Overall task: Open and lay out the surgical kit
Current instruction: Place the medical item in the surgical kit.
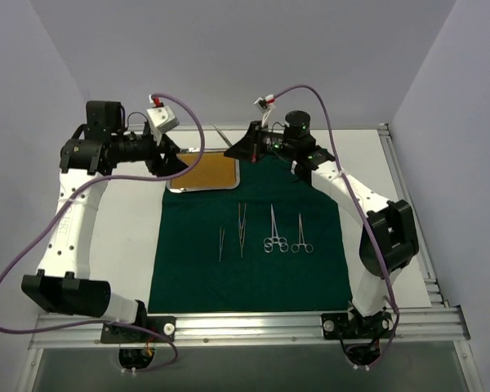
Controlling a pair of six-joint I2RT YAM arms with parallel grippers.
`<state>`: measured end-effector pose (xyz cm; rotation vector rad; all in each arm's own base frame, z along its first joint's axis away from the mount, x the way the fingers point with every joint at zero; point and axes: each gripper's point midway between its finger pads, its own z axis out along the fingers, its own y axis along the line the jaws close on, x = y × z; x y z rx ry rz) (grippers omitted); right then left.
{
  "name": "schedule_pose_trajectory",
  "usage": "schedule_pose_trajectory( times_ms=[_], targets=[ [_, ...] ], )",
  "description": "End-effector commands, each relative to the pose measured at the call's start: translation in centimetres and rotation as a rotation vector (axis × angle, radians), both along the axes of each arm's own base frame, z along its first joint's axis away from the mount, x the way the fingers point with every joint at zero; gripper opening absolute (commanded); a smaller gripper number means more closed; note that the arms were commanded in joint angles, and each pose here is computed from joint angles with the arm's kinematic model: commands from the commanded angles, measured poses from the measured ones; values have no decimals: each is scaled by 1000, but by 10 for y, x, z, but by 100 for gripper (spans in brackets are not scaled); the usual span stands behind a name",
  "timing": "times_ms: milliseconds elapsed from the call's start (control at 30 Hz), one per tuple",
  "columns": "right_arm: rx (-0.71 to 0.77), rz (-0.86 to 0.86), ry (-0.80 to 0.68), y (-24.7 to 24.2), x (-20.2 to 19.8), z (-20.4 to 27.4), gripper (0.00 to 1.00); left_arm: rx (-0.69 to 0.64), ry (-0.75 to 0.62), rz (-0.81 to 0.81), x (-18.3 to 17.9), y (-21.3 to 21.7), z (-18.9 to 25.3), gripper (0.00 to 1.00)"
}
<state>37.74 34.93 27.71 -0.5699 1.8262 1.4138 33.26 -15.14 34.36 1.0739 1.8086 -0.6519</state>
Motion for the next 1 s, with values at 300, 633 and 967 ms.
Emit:
schedule_pose_trajectory(
  times_ms=[300,633,967],
  targets=[
    [121,121,-243,29,-44,92,0,-404,-113,-196,28,-56,75,97],
    [110,138,-248,31,-55,90,0,-493,-56,-158,27,-67,85,74],
    [111,130,-251,29,-57,88,0,-490,-36,-158,23,-67,85,14]
  ],
)
